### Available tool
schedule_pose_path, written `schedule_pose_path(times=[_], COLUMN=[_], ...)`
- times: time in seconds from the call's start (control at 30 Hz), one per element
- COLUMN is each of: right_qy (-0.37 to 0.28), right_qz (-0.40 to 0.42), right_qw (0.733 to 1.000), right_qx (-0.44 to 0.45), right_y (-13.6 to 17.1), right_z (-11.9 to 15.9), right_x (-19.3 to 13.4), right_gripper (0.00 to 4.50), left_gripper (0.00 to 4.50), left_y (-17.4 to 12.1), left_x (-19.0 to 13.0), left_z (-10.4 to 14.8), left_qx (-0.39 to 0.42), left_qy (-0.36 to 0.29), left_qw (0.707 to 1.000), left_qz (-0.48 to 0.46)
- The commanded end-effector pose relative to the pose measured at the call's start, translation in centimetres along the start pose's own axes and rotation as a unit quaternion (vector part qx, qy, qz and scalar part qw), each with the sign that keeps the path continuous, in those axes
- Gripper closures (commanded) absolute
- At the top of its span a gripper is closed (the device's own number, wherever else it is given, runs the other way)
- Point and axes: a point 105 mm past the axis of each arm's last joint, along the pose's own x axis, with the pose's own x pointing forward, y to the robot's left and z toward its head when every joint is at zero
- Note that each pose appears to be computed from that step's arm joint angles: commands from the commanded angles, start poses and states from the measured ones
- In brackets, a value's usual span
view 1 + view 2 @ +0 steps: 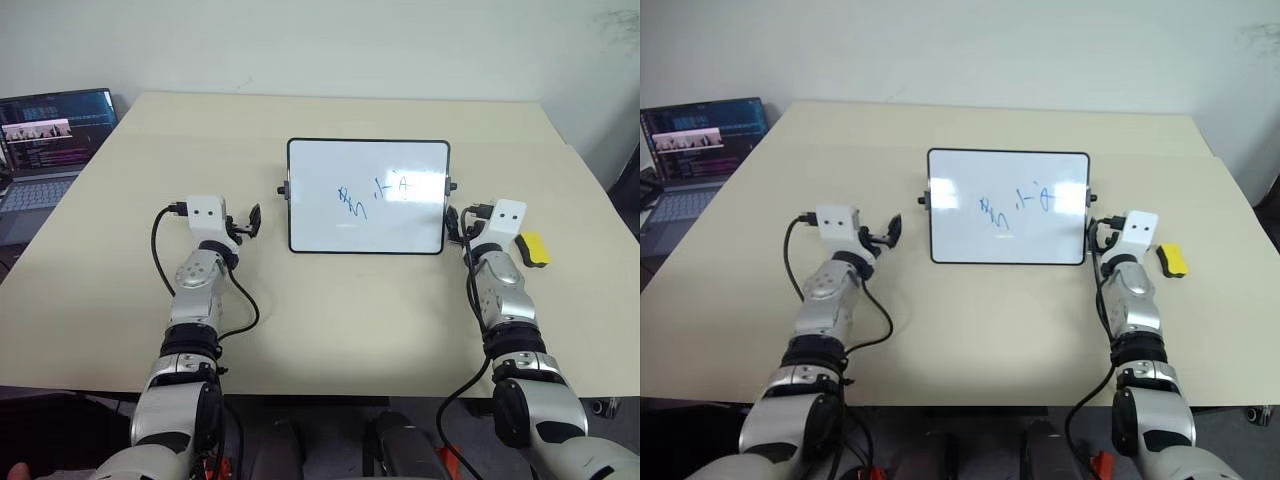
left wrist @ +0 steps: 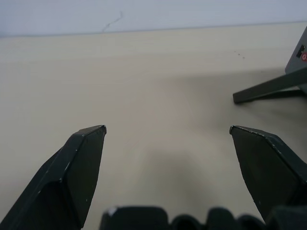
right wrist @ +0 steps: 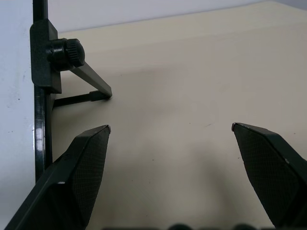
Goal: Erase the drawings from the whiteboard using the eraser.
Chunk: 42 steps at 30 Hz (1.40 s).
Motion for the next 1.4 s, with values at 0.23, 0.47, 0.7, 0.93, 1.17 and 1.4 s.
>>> schedule_pose_path(times=[0.23, 0.47, 0.7, 0.93, 1.17, 1.4], right_qy=[-0.028, -0.041, -0.009, 0.037, 0.164, 0.24], right_qz=[0.004, 0.01, 0.029, -0.027, -0.047, -0.027], right_qw=[1.0, 0.999, 0.998, 0.995, 0.98, 0.965], right_qx=[0.004, -0.013, -0.061, -0.087, -0.102, -0.104], right_y=[0.2, -1.0, -2.0, -7.6, -12.2, -13.5], right_z=[1.4, 3.5, 6.4, 10.0, 9.3, 6.8], right_x=[0.4, -0.1, -1.5, -3.2, -3.5, -3.3], right_gripper=[0.05, 0.05, 0.05, 0.05, 0.05, 0.05], left_gripper=[0.0, 0.0, 0.0, 0.0, 0.0, 0.0], left_y=[-0.1, -1.6, 2.0, 1.1, -10.4, -17.6], left_x=[0.5, 1.0, -0.6, -5.0, -6.9, -6.9], left_z=[2.9, 3.3, 6.8, 12.5, 12.6, 9.0], left_qx=[0.007, 0.0, 0.025, 0.051, 0.056, 0.053], left_qy=[-0.039, -0.041, -0.067, -0.068, -0.047, -0.033], left_qw=[0.999, 0.998, 0.993, 0.95, 0.851, 0.816], left_qz=[-0.008, -0.04, -0.095, -0.3, -0.519, -0.574])
